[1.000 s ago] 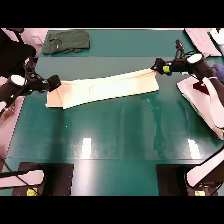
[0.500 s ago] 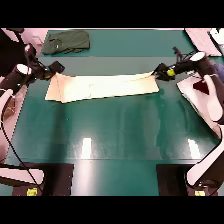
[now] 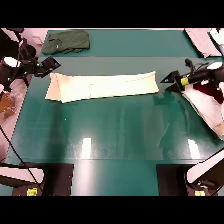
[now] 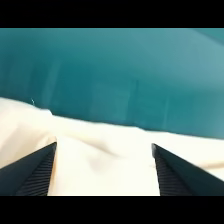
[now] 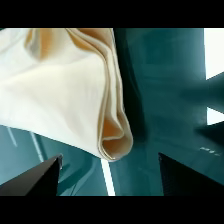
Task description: Fold the shirts.
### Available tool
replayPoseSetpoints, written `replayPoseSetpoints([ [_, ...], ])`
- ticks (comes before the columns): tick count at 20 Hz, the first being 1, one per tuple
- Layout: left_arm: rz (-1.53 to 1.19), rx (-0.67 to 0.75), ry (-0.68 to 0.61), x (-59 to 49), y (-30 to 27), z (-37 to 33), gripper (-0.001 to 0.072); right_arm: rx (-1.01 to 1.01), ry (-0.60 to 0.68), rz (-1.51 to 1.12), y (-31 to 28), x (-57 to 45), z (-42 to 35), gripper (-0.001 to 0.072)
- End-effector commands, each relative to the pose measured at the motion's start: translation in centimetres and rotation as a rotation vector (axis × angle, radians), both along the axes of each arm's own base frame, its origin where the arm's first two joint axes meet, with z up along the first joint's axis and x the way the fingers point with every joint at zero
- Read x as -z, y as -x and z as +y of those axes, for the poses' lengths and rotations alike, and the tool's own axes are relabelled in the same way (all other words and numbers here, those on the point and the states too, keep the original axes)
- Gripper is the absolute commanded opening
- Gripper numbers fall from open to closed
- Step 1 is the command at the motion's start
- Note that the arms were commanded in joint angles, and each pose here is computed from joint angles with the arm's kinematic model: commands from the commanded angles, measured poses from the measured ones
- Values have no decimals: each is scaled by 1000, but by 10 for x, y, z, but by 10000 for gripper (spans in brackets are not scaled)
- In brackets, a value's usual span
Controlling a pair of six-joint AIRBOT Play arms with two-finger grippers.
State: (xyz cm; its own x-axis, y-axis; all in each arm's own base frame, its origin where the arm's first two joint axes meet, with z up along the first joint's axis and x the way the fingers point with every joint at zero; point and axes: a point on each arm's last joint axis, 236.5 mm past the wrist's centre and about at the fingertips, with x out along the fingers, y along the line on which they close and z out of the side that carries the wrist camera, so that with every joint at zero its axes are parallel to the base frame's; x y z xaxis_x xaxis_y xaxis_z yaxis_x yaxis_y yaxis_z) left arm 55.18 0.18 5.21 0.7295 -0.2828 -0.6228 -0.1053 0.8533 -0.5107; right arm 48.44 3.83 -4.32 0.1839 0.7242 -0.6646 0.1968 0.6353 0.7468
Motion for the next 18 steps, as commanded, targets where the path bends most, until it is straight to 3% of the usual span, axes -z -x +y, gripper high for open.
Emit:
replayPoseSetpoints([
  [1,57,64,29,6,13,-14,718,35,-102,11,10,20,16,693],
  [8,52,110,170,-8,17,-42,718,78,-25,-108,-31,39,80,688],
  [9,60,120,178,-8,19,-45,718,52,-26,-118,-35,38,92,662],
  [10,71,132,183,-7,22,-48,718,28,-30,-132,-41,35,104,542],
  [12,98,161,194,-4,29,-54,717,-14,-23,-190,-53,21,124,157],
  [13,112,184,195,-3,33,-60,717,-28,-16,-231,-60,7,128,42],
  [14,127,225,180,1,39,-73,698,-38,7,-267,-64,-8,126,16],
  [15,142,279,137,7,45,-86,536,-47,47,-280,-64,-18,123,16],
  [16,153,321,87,15,49,-99,492,-78,104,-276,-56,-26,114,16],
  [18,127,372,21,22,46,-133,494,-202,239,-229,-22,-30,94,16],
])
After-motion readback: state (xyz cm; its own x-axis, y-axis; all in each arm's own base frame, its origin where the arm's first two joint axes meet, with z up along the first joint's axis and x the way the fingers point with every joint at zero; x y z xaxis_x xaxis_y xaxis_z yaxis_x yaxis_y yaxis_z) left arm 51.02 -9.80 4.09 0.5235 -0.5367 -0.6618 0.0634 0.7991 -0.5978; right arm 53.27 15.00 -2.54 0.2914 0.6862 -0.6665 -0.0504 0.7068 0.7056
